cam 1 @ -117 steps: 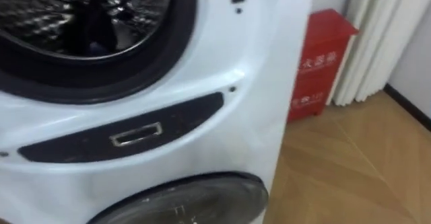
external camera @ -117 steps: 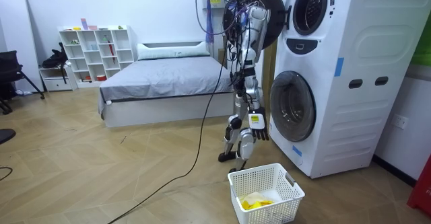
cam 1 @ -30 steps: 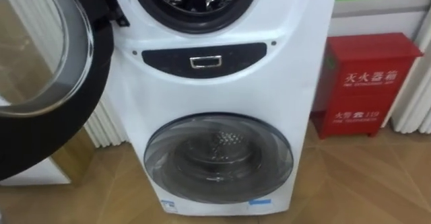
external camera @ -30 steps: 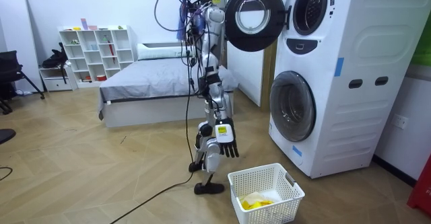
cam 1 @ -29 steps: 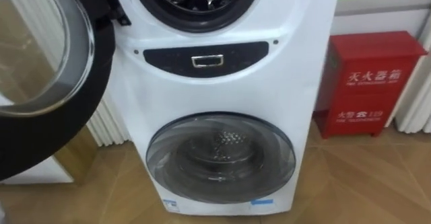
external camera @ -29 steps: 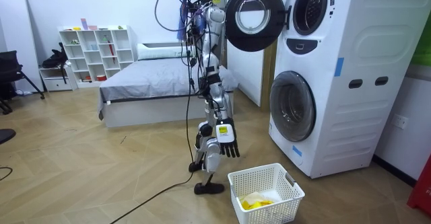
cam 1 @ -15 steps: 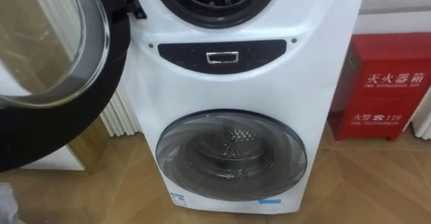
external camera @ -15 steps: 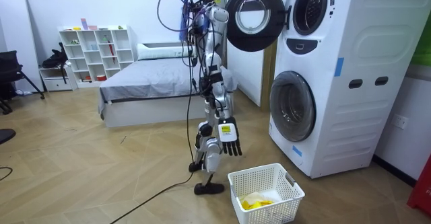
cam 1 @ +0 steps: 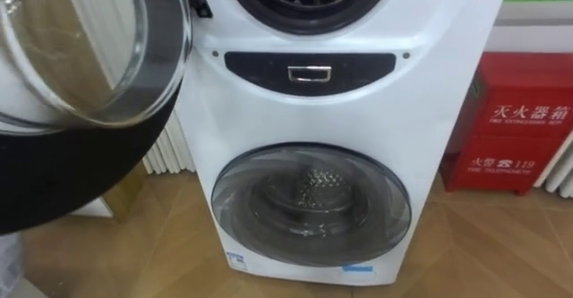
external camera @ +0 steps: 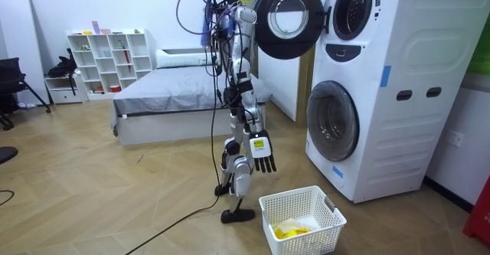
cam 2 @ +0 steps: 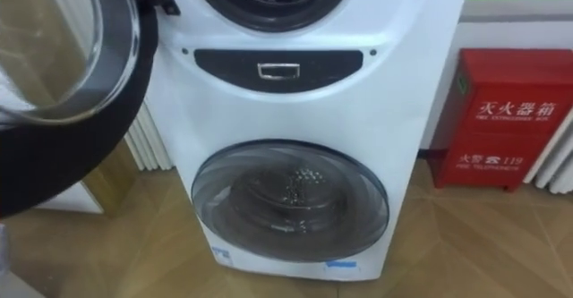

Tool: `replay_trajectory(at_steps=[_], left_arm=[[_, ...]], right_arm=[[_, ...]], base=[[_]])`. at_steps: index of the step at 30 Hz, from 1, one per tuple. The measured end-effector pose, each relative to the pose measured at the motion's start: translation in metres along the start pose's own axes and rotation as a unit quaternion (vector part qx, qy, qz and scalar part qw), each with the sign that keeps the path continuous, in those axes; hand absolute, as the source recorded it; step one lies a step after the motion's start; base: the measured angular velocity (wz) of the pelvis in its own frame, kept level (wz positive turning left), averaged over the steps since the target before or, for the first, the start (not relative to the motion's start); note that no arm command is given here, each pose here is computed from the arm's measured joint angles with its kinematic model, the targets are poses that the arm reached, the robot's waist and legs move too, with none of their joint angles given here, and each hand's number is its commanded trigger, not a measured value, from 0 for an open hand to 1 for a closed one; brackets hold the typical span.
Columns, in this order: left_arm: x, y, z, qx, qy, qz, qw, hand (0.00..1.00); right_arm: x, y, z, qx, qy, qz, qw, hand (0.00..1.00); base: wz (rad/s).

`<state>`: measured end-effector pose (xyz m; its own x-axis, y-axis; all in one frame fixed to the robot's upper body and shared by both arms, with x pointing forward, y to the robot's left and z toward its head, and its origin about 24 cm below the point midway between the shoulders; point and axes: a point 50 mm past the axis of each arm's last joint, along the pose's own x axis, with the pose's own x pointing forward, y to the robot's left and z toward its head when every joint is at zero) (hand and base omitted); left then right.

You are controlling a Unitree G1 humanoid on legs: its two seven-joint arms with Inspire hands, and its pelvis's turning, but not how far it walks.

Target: Pick clothes from washing machine

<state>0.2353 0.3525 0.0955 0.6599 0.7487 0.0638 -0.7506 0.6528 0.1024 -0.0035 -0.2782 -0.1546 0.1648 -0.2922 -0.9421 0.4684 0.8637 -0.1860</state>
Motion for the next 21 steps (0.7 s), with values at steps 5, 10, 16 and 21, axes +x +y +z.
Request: replay_trajectory(at_steps=[5,10,16,21], left_arm=[[-0.038,-0.051,-0.008,0.057,-0.014,-0.120,0.991,0.00],[-0.065,-0.081,0.022,0.098,-0.100,-0.205,0.969,0.00],[-0.094,-0.110,0.040,0.103,-0.142,-0.338,0.925,0.00],[-0.117,-0.144,0.058,0.085,-0.177,-0.448,0.872,0.00]], right_arm=[[0.002,0.009,0.008,-0.027,-0.006,0.022,0.999,0.00],[0.005,0.020,0.008,-0.057,0.009,0.040,0.998,0.00],[0.005,0.022,0.022,-0.089,-0.010,0.049,0.995,0.00],[0.007,0.031,0.031,-0.116,-0.020,0.061,0.991,0.00]], base=[[0.01],[-0.09],[-0.15],[-0.08]])
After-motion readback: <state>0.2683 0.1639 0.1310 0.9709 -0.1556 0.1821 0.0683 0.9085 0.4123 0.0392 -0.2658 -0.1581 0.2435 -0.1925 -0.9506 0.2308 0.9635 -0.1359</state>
